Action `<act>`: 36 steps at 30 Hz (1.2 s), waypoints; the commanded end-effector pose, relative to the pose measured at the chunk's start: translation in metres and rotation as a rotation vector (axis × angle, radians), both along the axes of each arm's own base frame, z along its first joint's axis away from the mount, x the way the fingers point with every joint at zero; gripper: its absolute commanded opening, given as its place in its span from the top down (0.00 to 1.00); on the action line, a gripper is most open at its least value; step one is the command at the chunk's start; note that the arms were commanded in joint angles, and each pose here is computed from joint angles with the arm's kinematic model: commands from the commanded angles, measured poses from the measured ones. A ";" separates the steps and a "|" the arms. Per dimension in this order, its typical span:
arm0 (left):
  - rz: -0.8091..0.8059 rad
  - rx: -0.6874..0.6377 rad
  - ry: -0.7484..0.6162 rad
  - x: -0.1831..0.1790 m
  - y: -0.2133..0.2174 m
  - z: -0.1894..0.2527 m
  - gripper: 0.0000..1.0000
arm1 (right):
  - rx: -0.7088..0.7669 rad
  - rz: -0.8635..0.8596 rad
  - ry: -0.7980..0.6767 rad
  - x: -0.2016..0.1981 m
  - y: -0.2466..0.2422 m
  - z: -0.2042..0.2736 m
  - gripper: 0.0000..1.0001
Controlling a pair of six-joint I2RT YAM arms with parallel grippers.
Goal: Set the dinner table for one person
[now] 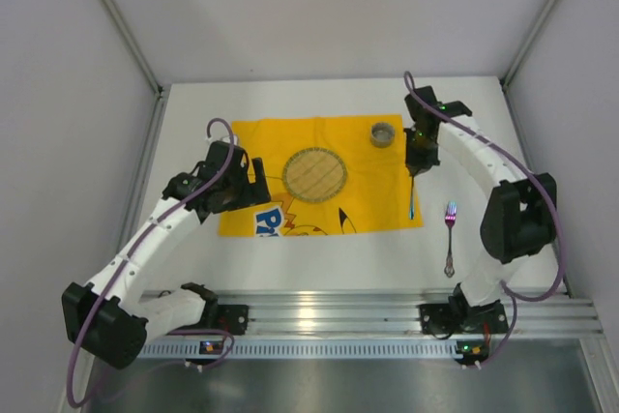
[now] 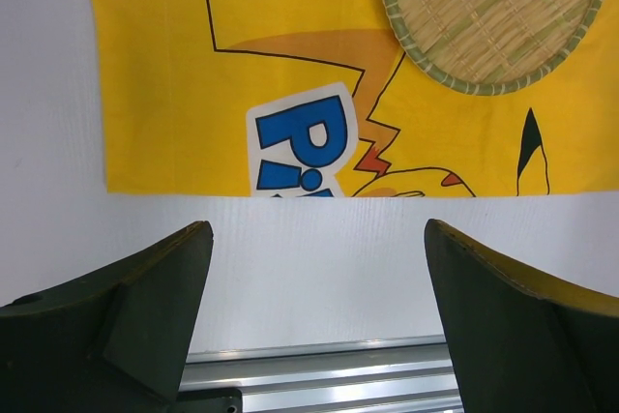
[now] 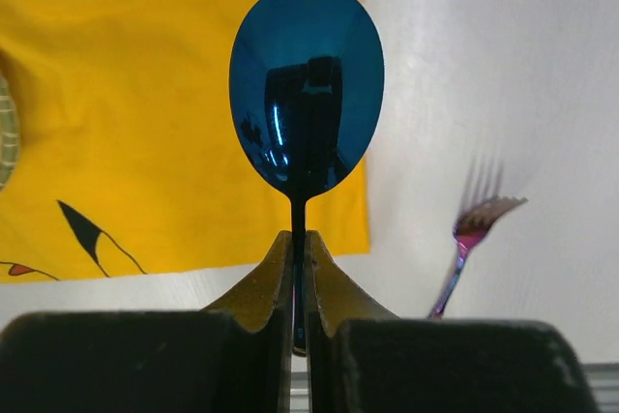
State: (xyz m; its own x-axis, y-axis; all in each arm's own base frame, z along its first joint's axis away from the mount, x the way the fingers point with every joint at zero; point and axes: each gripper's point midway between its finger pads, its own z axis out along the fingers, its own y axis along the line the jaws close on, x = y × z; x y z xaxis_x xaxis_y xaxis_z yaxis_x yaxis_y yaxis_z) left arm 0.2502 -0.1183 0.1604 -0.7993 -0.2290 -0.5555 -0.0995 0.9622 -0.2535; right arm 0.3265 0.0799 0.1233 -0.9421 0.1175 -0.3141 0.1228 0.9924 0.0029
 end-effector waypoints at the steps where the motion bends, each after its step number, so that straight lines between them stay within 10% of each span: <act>1: 0.005 -0.046 -0.069 0.009 -0.006 0.023 0.04 | -0.003 0.114 0.002 0.014 0.041 0.002 1.00; 14: 0.095 -0.029 -0.088 -0.025 0.022 0.033 0.04 | -0.019 0.201 0.021 0.067 0.095 -0.026 0.99; 16: 0.108 -0.030 -0.085 -0.032 0.026 0.033 0.04 | -0.020 0.203 0.031 0.070 0.099 -0.032 0.81; 19: 0.125 -0.026 -0.082 -0.038 0.031 0.034 0.04 | -0.009 0.207 0.026 0.074 0.106 -0.031 0.28; 21: 0.135 -0.023 -0.084 -0.040 0.033 0.034 0.04 | 0.002 0.210 0.013 0.074 0.111 -0.026 0.21; 36: 0.096 -0.023 -0.066 -0.034 0.025 0.030 0.04 | -0.019 0.111 0.023 0.028 0.045 -0.025 0.19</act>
State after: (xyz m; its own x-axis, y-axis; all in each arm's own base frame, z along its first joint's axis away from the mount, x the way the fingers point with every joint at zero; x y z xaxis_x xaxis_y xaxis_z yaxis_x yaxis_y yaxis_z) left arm 0.2133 -0.0887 0.1906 -0.7300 -0.3277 -0.5997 -0.1920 0.9405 -0.2802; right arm 0.3507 0.1517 0.0787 -0.9737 -0.0621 -0.2192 -0.0560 0.9978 -0.0341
